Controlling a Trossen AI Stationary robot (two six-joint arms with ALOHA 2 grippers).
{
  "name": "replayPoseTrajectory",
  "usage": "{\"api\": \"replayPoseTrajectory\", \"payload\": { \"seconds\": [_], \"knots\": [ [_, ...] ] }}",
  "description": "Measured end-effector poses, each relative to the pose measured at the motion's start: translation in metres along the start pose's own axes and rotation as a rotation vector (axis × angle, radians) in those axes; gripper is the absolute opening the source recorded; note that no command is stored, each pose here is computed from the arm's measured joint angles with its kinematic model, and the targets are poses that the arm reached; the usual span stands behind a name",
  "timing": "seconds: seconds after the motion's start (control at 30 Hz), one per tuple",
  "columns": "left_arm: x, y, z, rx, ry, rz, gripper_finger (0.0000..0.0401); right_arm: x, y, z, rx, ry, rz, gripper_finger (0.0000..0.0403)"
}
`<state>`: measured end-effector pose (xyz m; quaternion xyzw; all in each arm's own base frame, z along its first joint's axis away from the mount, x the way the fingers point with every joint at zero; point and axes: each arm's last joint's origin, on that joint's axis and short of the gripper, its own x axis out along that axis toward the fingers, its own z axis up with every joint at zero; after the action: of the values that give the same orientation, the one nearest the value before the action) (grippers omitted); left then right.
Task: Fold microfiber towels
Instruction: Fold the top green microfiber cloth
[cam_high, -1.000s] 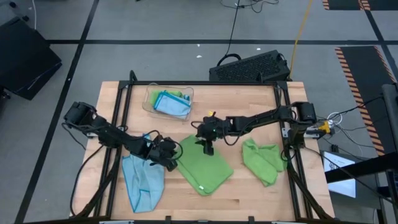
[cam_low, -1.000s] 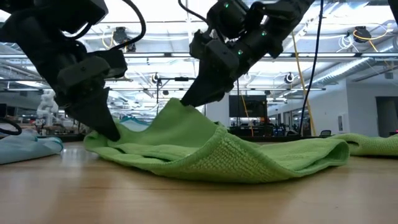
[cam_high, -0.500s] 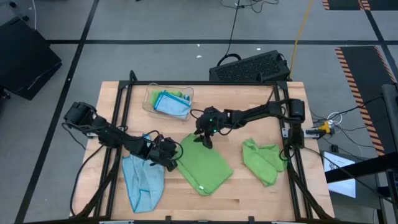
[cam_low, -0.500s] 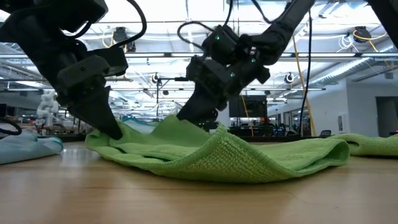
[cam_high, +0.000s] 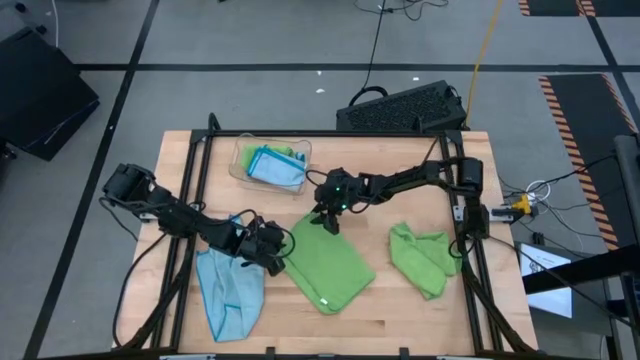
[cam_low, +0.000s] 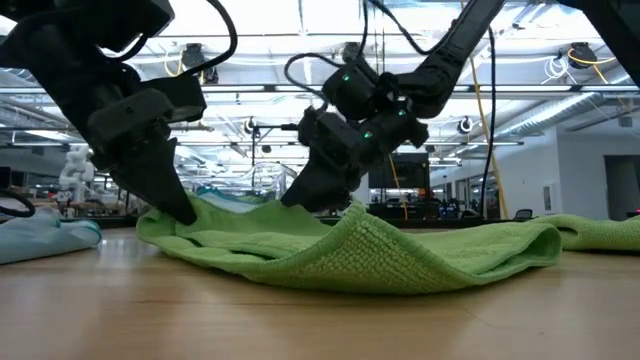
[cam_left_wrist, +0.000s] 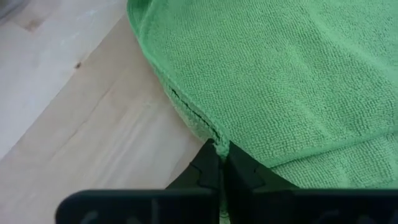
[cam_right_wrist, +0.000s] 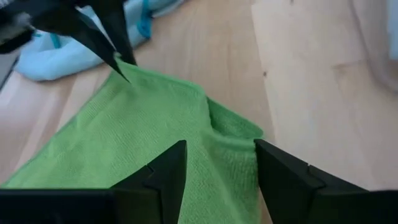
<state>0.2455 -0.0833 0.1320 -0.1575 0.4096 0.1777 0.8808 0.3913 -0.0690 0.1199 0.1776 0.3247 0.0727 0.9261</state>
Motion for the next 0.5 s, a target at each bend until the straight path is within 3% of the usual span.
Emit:
{"api": "replayPoseTrajectory", "payload": {
  "seconds": [0.13, 0.33, 0.43, 0.5],
  "knots": [
    [0.0000, -0.0007, 0.0002, -0.001, 0.006, -0.013, 0.0008, 0.0066, -0.0056, 0.0008, 0.012, -0.001, -0.019, 0.0174],
    [-0.0005, -0.0018, -0.0009, 0.003, 0.017, -0.026, 0.0004, 0.0096, -0.0098, 0.0008, -0.015, 0.015, 0.074, 0.0167],
    [-0.0005, -0.0018, -0.0010, 0.003, 0.017, -0.027, 0.0009, 0.0096, -0.0094, 0.0019, -0.050, 0.008, 0.081, 0.0138],
    [-0.0005, -0.0015, -0.0011, 0.004, 0.017, -0.022, 0.0009, 0.0094, -0.0087, 0.0034, -0.070, -0.007, 0.108, 0.0099]
  ]
}}
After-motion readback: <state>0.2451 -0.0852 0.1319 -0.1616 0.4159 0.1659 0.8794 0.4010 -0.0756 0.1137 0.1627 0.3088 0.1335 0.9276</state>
